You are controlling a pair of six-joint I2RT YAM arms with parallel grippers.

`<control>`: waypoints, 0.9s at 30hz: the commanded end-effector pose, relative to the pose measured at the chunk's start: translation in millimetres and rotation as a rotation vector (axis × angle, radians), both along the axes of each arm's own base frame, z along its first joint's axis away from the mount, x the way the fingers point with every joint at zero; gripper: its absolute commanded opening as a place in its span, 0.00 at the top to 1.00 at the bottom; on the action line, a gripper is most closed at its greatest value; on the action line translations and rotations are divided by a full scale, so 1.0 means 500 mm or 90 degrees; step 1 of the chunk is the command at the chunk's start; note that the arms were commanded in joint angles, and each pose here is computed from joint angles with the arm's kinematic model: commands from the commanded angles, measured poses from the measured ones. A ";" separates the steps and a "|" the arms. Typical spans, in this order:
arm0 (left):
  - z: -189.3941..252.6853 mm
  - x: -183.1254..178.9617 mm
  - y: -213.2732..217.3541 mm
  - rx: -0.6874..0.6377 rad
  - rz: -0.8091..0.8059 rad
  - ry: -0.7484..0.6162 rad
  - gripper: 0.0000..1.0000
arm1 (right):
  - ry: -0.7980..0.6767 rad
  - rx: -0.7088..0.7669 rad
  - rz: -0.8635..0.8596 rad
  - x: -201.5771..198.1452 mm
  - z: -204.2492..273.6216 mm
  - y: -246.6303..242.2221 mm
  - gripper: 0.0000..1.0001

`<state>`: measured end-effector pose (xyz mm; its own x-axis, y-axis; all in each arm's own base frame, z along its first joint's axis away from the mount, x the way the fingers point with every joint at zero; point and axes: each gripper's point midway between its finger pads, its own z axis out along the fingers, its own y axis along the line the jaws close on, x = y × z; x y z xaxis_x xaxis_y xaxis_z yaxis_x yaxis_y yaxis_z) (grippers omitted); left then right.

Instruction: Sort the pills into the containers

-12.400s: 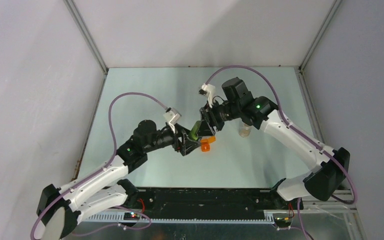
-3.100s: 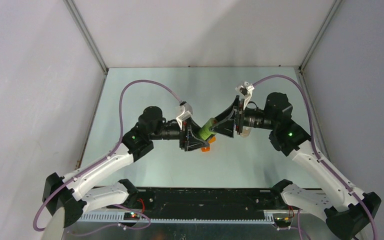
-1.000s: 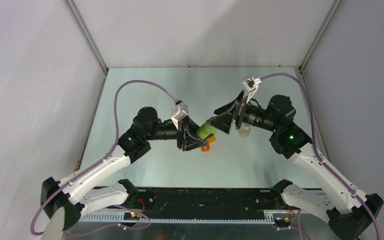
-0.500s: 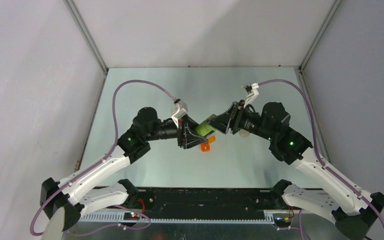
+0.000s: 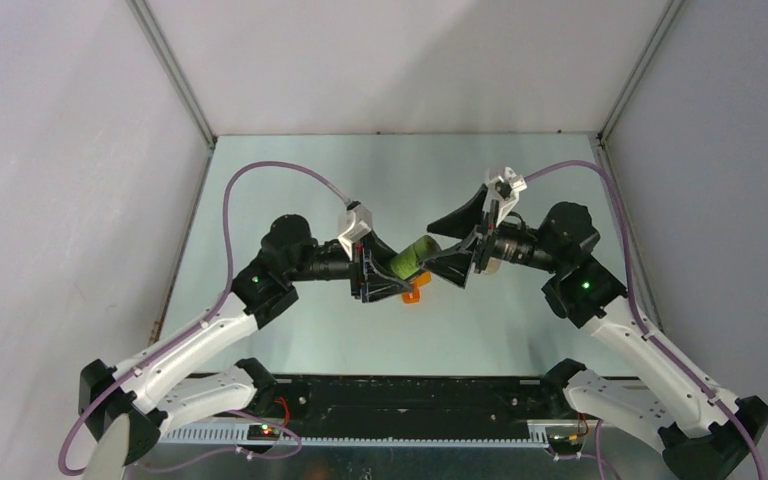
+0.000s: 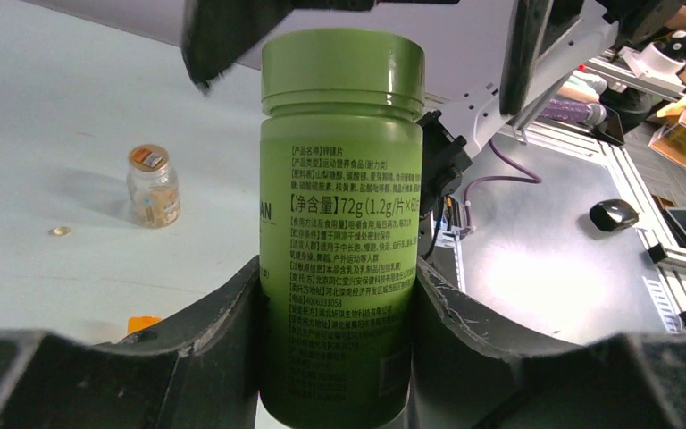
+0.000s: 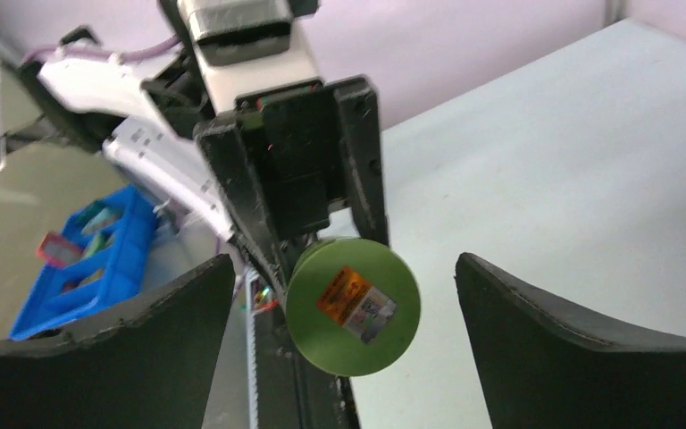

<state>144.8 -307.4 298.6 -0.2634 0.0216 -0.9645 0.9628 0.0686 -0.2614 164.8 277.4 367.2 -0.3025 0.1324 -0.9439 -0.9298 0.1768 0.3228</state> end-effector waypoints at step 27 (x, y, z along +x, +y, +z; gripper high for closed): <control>0.006 0.028 0.013 -0.007 0.059 -0.024 1.00 | -0.017 0.080 0.017 -0.015 0.061 -0.012 0.91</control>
